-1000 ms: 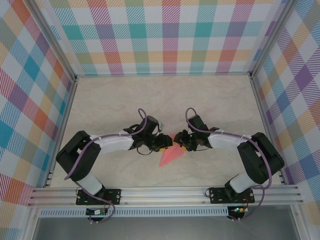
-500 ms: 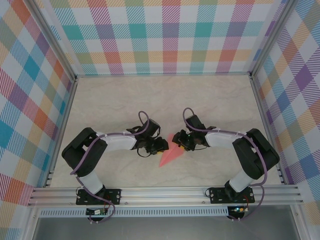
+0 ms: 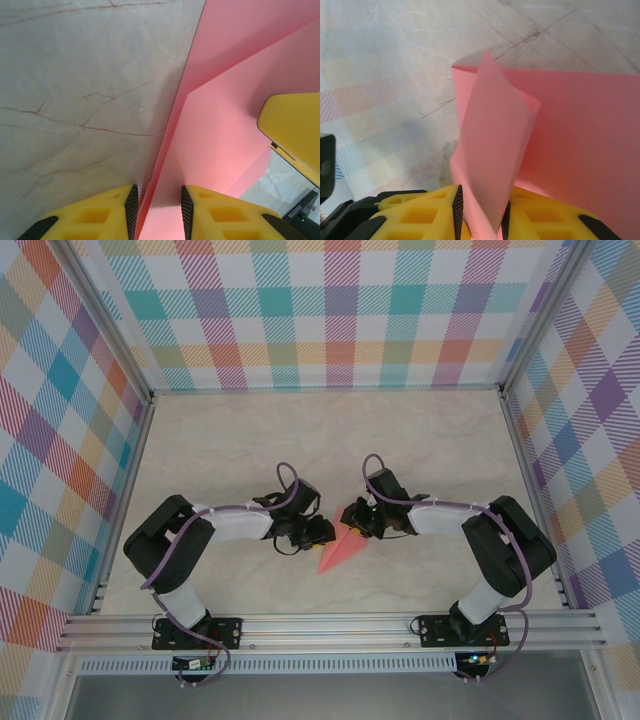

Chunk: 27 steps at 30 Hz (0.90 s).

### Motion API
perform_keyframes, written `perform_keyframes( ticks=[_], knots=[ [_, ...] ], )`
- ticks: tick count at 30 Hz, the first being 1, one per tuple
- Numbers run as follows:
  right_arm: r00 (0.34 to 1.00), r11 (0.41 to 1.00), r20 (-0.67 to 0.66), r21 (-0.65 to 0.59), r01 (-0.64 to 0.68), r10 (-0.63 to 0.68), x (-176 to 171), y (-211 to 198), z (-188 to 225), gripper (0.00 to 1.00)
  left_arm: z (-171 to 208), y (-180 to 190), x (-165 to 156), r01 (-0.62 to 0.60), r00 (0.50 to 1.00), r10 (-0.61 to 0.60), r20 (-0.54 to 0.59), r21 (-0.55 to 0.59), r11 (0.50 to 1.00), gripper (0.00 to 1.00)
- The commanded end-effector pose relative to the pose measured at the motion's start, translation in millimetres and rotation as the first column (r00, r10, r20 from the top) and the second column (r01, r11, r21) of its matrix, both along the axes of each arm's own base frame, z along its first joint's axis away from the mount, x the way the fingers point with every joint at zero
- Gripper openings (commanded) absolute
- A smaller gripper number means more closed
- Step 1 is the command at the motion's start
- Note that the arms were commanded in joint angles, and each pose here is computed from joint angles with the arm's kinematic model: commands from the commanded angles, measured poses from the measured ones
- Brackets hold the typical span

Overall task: Fold a paper plane with a square sheet of paper (pick it up from the middle)
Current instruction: Pick up the paper from the center of the table, then turn over the paper at the center of the table.

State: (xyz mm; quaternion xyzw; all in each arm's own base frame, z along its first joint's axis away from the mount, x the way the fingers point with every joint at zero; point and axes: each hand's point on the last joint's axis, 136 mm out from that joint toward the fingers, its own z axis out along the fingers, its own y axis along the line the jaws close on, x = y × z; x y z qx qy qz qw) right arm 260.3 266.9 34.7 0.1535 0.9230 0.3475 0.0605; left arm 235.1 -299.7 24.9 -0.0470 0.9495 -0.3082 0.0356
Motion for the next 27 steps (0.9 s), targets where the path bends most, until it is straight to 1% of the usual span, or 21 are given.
perform_keyframes(
  ticks=[1, 5, 7, 9, 12, 14, 15, 16, 18, 22, 24, 27],
  knots=[
    [1.000, 1.000, -0.009, 0.029, -0.009, 0.009, -8.2, 6.3, -6.0, 0.23, 11.4, 15.5, 3.8, -0.018, 1.000, 0.018, 0.019, 0.019, 1.000, 0.33],
    [1.000, 1.000, -0.004, 0.016, -0.021, 0.021, -8.9, 6.2, -8.4, 0.14, 27.2, 26.7, 7.4, -0.042, 0.999, 0.042, 0.027, -0.005, 0.999, 0.40],
    [0.999, 0.999, 0.026, 0.024, -0.030, 0.029, -5.0, 8.2, -1.0, 0.10, 35.2, 32.6, 9.2, -0.054, 0.998, 0.055, 0.021, -0.031, 0.998, 0.45],
    [0.997, 0.998, 0.066, 0.041, -0.043, 0.040, 0.0, 11.4, 12.8, 0.07, 44.9, 38.6, 11.0, -0.067, 0.998, 0.069, 0.015, -0.069, 0.995, 0.53],
    [0.986, 0.990, 0.153, 0.113, -0.081, 0.063, 9.9, 20.9, 47.4, 0.06, 63.6, 45.2, 13.0, -0.079, 0.997, 0.082, 0.013, -0.146, 0.986, 0.69],
    [0.976, 0.979, 0.207, 0.177, -0.103, 0.065, 17.8, 24.9, 75.2, 0.06, 80.9, 48.6, 14.0, -0.082, 0.996, 0.089, 0.023, -0.207, 0.975, 0.83],
    [0.973, 0.972, 0.224, 0.205, -0.111, 0.064, 20.8, 25.8, 86.5, 0.06, 89.1, 49.4, 14.2, -0.083, 0.995, 0.092, 0.030, -0.234, 0.969, 0.88],
    [0.969, 0.964, 0.240, 0.238, -0.117, 0.059, 25.1, 25.7, 99.0, 0.06, 99.3, 50.9, 14.9, -0.087, 0.994, 0.101, 0.037, -0.264, 0.961, 0.93],
    [0.965, 0.945, 0.257, 0.302, -0.127, 0.048, 32.0, 24.4, 120.1, 0.06, 117.4, 52.6, 13.5, -0.103, 0.992, 0.121, 0.039, -0.309, 0.945, 0.99],
    [0.962, 0.895, 0.269, 0.418, -0.154, 0.040, 41.2, 24.2, 156.4, 0.07, 151.5, 47.0, 9.0, -0.114, 0.989, 0.144, 0.040, -0.416, 0.902, 1.00],
    [0.960, 0.874, 0.278, 0.456, -0.168, 0.039, 44.4, 25.7, 171.1, 0.07, 159.4, 45.0, 7.7, -0.116, 0.989, 0.146, 0.035, -0.443, 0.889, 1.00],
    [0.960, 0.846, 0.278, 0.505, -0.174, 0.032, 49.0, 28.3, 188.4, 0.08, 164.8, 37.7, 7.9, -0.128, 0.989, 0.149, 0.000, -0.503, 0.855, 1.00]
  ],
)
